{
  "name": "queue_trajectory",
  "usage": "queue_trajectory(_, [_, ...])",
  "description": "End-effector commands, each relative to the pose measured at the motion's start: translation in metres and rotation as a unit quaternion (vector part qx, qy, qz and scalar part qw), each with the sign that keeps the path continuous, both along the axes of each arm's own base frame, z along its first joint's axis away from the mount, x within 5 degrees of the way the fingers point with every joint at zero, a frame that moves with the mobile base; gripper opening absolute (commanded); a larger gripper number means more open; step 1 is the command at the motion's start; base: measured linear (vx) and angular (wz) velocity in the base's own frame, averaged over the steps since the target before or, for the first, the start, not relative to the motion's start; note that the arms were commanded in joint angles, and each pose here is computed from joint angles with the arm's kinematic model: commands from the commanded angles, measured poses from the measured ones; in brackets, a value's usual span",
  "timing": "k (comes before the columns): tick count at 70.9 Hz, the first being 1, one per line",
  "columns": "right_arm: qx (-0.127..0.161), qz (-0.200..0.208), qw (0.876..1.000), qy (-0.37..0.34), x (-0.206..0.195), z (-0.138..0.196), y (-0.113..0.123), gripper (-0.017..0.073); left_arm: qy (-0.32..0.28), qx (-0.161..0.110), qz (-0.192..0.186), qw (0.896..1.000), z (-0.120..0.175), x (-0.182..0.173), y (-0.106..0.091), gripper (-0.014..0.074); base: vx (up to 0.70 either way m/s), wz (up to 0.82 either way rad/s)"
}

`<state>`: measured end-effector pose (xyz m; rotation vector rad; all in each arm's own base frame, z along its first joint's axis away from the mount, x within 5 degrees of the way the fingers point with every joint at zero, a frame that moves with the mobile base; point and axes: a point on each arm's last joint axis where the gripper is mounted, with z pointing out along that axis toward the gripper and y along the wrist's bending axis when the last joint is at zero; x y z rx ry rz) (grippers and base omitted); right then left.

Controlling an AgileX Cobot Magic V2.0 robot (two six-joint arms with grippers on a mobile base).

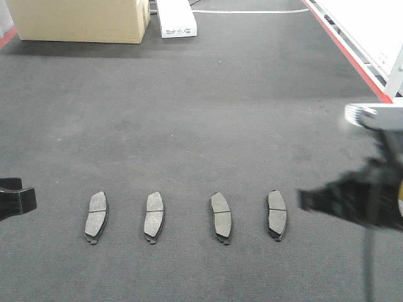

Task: Move and align brake pads A on conveyor
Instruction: 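Open the right gripper and lift it away from the pad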

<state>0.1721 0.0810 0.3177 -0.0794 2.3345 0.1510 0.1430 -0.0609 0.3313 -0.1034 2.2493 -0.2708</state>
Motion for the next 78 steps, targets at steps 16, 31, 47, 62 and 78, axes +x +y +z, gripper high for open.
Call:
queue_trajectory(16, [0.019,0.008,0.993,-0.112,-0.048,0.013,-0.035,-0.0003,-0.034,-0.008,-0.010,0.999,0.011,0.002,-0.002,-0.0006,0.00,0.00])
queue_trajectory(31, [0.028,0.006,0.989,-0.142,-0.062,0.016,-0.046,-0.0003,-0.034,-0.008,-0.010,0.999,0.011,0.002,-0.002,-0.0006,0.00,0.00])
queue_trajectory(47, [0.027,0.004,0.990,-0.141,-0.063,0.016,-0.047,-0.0003,-0.034,-0.008,-0.010,0.999,0.011,0.002,-0.002,-0.0006,0.00,0.00])
queue_trajectory(62, [0.027,0.004,0.990,-0.141,-0.063,0.016,-0.047,-0.0003,-0.034,-0.008,-0.010,0.999,0.011,0.002,-0.002,-0.0006,0.00,0.00])
queue_trajectory(78, [0.027,0.004,0.990,-0.141,-0.063,0.016,-0.047,-0.0003,-0.034,-0.008,-0.010,0.999,0.011,0.002,-0.002,-0.0006,0.00,0.00])
